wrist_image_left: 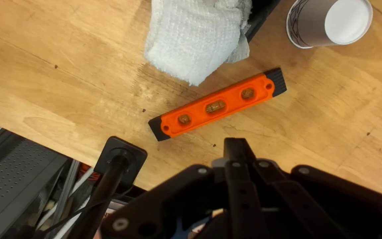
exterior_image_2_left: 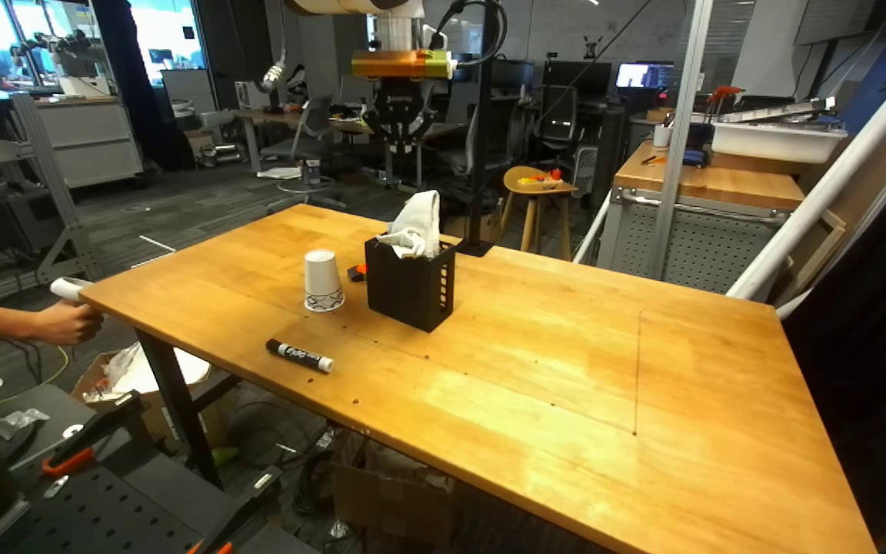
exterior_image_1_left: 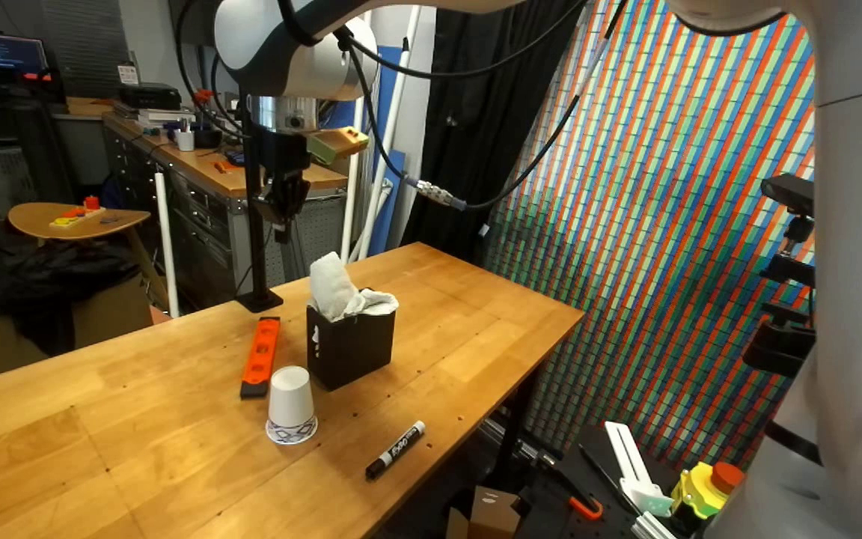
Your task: Pick up the cloth and put it in the box
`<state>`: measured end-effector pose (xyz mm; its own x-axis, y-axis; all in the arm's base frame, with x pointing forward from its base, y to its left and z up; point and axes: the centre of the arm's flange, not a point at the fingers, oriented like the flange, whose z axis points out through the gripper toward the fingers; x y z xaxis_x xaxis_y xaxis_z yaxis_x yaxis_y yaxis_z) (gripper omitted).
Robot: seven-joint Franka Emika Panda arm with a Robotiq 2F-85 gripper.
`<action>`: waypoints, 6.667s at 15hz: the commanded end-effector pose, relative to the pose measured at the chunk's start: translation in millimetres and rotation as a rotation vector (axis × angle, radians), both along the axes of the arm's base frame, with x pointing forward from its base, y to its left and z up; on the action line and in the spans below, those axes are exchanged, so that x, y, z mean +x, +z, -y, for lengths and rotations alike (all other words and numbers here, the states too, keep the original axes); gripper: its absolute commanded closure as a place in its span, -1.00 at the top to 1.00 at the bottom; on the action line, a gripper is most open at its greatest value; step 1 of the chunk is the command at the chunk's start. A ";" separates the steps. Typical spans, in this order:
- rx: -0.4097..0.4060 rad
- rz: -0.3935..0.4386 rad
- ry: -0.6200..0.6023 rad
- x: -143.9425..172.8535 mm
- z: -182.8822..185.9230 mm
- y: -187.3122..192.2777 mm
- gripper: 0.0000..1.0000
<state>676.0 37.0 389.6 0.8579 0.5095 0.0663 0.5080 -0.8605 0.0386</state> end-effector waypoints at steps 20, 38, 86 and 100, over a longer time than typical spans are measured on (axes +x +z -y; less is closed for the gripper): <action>-0.021 -0.156 0.010 -28.3 79.9 -61.1 -1.00; -0.015 -0.231 -0.004 -148.7 66.6 -37.2 -1.00; 0.013 -0.063 -0.112 -79.2 70.9 -73.5 -1.00; 0.022 -0.154 -0.126 -72.3 68.6 -139.3 -1.00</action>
<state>597.5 -33.2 259.2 0.9102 0.4099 -0.0597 0.4073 -0.9118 -0.0513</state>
